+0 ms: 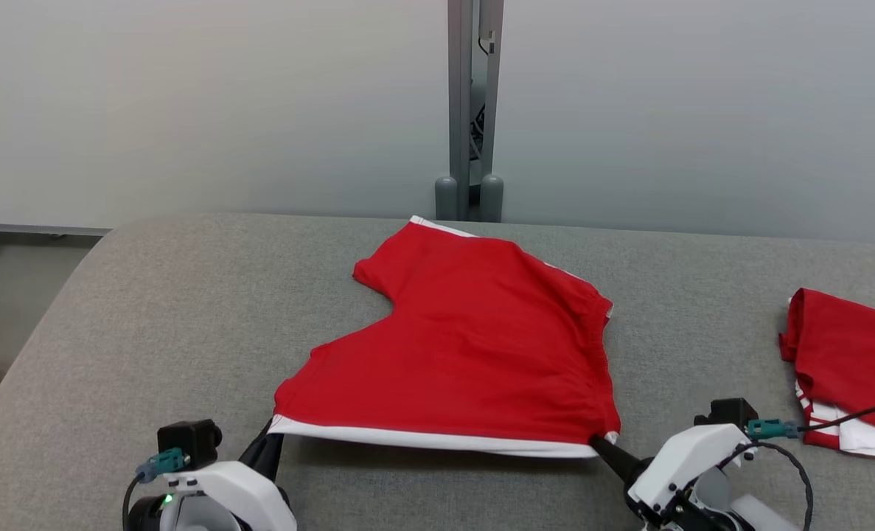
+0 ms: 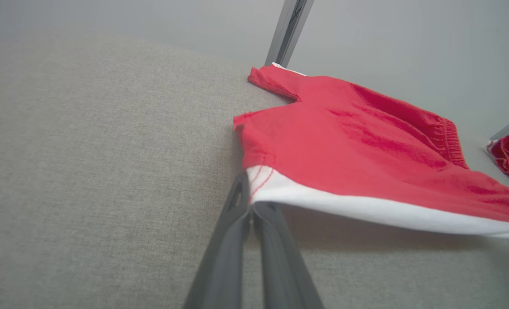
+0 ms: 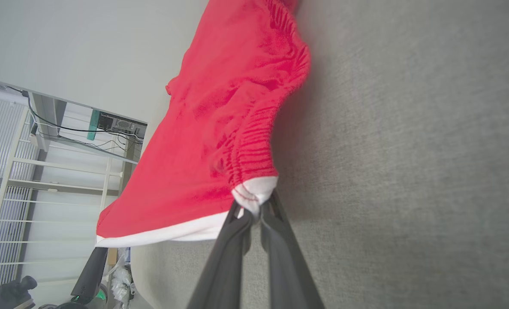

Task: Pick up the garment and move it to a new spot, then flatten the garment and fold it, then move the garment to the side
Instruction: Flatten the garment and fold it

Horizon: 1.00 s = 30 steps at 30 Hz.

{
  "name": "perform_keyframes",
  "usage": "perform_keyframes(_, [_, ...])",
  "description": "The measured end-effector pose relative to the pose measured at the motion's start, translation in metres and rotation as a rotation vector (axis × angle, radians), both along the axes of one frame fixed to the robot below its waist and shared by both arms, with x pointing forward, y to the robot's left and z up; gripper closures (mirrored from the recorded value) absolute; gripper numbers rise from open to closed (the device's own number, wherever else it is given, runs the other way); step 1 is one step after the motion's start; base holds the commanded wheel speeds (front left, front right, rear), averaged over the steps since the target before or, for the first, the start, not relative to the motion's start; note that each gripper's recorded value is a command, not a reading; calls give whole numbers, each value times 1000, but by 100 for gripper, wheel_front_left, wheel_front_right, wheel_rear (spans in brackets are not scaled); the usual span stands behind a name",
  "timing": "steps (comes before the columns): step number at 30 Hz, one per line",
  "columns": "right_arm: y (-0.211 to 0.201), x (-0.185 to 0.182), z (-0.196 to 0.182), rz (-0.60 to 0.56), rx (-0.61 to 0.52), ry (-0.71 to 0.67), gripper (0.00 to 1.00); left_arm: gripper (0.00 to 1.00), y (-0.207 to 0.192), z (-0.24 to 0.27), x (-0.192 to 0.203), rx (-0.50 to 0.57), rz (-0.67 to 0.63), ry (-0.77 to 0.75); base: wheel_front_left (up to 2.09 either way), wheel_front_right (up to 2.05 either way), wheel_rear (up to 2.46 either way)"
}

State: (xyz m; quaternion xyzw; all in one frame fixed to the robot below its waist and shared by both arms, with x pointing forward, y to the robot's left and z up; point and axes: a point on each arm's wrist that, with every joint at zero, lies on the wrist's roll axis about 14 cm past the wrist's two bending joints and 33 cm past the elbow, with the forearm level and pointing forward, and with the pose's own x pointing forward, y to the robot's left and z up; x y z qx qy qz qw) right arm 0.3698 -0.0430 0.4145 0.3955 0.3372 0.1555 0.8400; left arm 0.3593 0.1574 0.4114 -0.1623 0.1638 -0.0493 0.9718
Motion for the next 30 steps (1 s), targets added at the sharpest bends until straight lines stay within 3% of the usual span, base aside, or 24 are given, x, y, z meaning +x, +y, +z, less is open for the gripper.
perform_keyframes(8, [4,-23,-8,59,2,39,100,100,10,-4,-19,-22,43,-11,0,0,0])
perform_keyframes(16, [3,-47,-21,109,7,86,100,100,17,-10,-38,46,37,-23,0,0,0])
perform_keyframes(30, [6,-77,-30,205,28,157,100,100,26,-21,-71,69,69,-18,0,0,0])
